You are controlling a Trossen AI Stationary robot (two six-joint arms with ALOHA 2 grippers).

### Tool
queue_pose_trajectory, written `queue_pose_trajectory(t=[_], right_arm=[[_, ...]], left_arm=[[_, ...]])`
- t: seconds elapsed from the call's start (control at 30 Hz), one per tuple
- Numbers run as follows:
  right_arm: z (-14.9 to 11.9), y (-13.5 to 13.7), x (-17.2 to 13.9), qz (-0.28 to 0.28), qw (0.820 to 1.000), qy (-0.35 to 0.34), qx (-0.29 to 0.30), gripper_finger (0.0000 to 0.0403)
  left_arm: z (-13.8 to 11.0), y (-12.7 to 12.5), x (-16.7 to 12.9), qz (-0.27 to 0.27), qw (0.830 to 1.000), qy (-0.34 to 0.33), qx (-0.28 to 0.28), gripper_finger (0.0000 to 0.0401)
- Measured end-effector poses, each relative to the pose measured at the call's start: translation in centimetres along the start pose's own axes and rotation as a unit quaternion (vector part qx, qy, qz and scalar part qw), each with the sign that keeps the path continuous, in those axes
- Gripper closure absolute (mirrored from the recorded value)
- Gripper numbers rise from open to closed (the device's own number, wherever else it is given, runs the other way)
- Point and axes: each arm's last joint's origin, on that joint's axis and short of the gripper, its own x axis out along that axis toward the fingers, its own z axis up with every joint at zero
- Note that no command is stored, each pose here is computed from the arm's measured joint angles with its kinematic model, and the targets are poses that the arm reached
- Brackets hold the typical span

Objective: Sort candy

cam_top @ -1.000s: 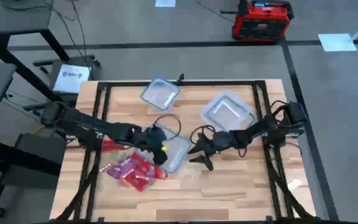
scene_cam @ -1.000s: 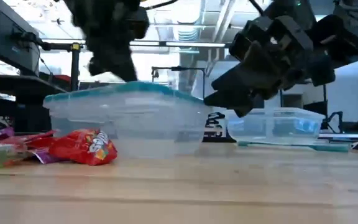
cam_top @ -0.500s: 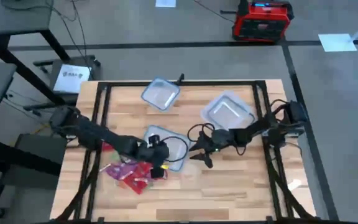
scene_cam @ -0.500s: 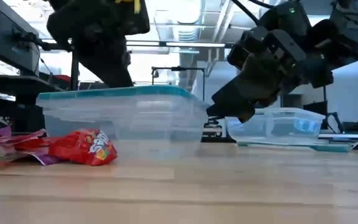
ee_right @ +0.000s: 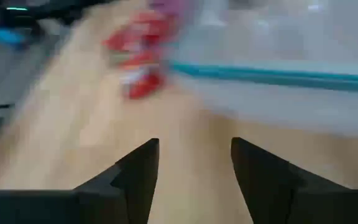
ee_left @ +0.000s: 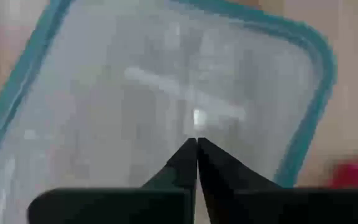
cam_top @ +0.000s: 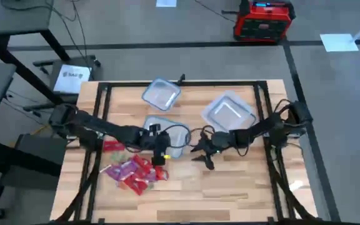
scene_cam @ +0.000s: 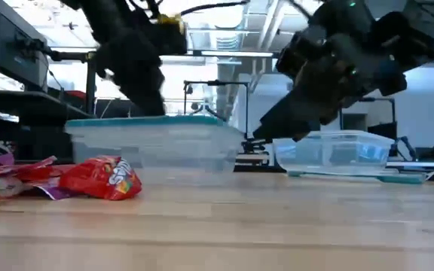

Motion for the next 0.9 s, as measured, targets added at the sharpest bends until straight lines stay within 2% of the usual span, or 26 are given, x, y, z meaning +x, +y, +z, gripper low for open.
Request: queue_pose_trajectory(t=[0.13, 0.27, 0.4, 0.57, 0.7, 0.9], right_arm=[[0.4, -1.6, 0.3, -0.026, 0.999, -0.023, -0.001, 0.0214], [-0.8, -2.2, 1.3, -0.029, 0.999, -0.001, 0.026, 0.0214], [-1.4, -1.4, 2.1, 0.002, 0.999, -0.014, 0.045, 0.0214], [-0.8, -0.3, 3.3, 0.021, 0.998, -0.037, 0.039, 0.0214], [-0.5, -0.4, 4.6, 0.017, 0.998, -0.034, 0.040, 0.0214], [-0.2, -0.1, 5.2, 0.023, 0.998, -0.037, 0.038, 0.0214]], left_arm=[[0.0, -1.0, -0.8, -0.012, 0.999, -0.012, -0.033, 0.0401], [-0.3, -2.3, -1.3, -0.036, 0.998, -0.012, -0.055, 0.0401], [-0.6, -3.6, -2.2, -0.090, 0.991, 0.003, -0.101, 0.0401], [-1.8, -5.3, -4.0, -0.117, 0.985, 0.031, -0.124, 0.0401], [-2.9, -6.2, -4.7, -0.097, 0.986, 0.056, -0.125, 0.0401], [-5.0, -5.6, -4.2, -0.020, 0.991, 0.084, -0.102, 0.0401]])
